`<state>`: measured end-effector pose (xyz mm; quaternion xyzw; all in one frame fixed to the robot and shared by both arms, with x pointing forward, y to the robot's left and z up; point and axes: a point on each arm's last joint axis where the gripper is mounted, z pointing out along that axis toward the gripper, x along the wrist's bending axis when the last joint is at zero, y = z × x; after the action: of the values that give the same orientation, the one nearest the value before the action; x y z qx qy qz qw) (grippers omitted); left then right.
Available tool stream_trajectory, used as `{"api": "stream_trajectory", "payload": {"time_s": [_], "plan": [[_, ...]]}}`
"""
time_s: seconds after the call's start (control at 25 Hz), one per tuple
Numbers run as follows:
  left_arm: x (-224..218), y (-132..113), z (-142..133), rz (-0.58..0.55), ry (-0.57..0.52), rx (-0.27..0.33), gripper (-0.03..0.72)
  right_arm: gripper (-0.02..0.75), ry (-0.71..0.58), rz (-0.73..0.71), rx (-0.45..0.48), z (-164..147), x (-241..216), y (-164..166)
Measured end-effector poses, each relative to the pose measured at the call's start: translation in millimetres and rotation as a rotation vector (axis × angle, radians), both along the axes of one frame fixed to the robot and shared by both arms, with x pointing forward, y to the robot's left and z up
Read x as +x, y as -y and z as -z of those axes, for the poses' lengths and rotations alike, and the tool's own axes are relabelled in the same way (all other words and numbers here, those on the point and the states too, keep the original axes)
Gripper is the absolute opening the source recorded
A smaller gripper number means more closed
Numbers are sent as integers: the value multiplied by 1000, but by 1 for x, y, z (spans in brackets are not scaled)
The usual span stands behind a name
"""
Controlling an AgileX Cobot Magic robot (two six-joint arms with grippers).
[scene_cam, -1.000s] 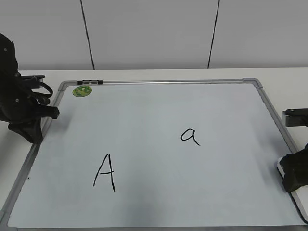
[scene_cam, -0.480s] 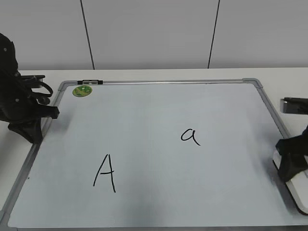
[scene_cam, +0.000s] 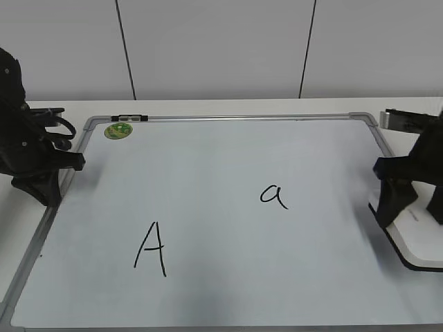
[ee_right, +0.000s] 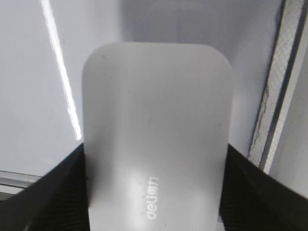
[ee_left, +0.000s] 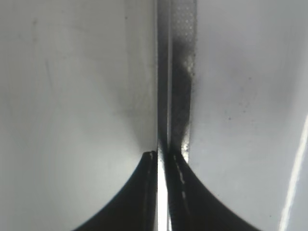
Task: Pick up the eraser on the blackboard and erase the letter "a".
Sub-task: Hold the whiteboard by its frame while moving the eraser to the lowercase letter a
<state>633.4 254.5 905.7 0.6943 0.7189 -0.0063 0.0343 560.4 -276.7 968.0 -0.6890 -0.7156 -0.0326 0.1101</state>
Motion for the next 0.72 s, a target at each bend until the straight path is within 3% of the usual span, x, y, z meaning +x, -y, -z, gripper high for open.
{"api": "stream_trajectory", "payload": {"time_s": [0.44, 0.72], "plan": [[0, 0, 0, -3, -1, -4, 26, 522, 78, -236, -91, 4, 53, -86], [0, 0, 0, -3, -2, -4, 26, 522, 127, -273, -88, 16, 86, -117]]}}
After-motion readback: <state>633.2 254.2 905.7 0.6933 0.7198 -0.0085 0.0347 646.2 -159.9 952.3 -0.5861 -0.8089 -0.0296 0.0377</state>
